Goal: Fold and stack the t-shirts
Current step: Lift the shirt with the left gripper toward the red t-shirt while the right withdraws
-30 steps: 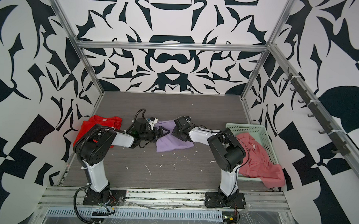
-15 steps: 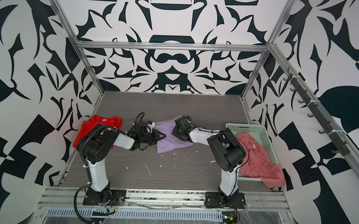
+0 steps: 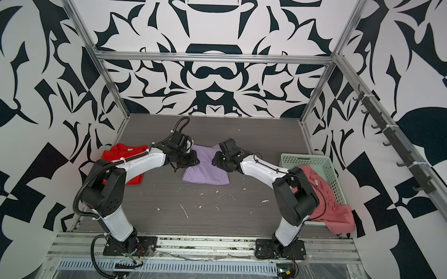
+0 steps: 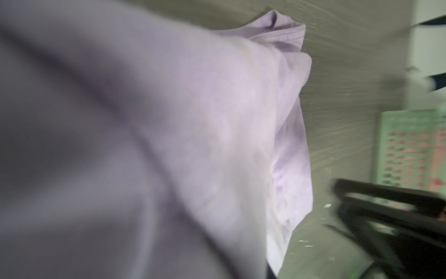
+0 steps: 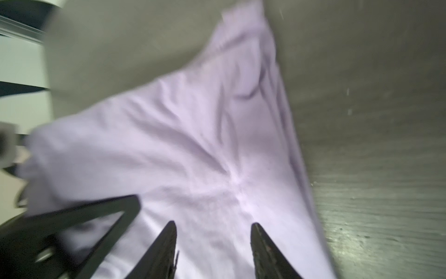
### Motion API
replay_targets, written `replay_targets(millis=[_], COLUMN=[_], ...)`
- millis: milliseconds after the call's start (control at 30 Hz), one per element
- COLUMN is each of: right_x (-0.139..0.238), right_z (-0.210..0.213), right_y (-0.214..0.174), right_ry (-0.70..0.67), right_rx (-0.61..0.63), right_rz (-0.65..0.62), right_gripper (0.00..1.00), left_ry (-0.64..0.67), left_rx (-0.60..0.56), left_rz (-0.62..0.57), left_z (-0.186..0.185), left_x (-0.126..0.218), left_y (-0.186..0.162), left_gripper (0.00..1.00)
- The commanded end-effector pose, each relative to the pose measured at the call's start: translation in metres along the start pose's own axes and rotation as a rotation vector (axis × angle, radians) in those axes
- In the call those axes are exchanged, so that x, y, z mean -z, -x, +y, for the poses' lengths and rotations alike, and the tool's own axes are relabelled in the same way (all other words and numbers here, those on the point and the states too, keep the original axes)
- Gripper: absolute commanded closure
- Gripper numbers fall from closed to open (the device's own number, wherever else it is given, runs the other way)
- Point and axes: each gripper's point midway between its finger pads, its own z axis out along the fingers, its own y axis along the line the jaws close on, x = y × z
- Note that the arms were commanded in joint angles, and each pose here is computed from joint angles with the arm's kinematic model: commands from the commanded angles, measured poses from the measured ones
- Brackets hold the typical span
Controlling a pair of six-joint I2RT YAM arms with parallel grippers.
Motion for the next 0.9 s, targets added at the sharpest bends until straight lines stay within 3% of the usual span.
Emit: replay_targets(millis=[0, 233, 500, 700, 867], right_x=[0.040, 0.074, 0.057, 0.031, 0.021], right_z=[0.017, -0.004, -0.016, -0.012, -0.001], right_y=[0.041, 0.082, 0.117, 0.142, 0.163], right_ry=[0.055, 0.063, 0.083, 0.117, 0.162], right_rx=[0.030, -0.010, -0.062, -0.081, -0.048], right_rz=[-0.105, -0.202, -0.196, -0.154, -0.131], right_gripper=[0.46, 0.46, 0.46, 0.46, 0.46], left_ry=[0.332, 0.685, 0.945, 0.978, 1.019], left_rx=[-0.186, -0.364, -0.528, -0.517, -0.528], left_rz=[0.192, 0.220, 0.271, 0.143, 0.092], left_z=[0.052, 0.091, 0.120, 0.117, 0.118], left_x=[0.037, 0.089, 0.122, 0.161, 0.195], left_y=[-0.025, 0.005, 0.032, 0.058, 0.061], left_gripper=[1.00, 1.00, 1.00, 1.00, 1.00])
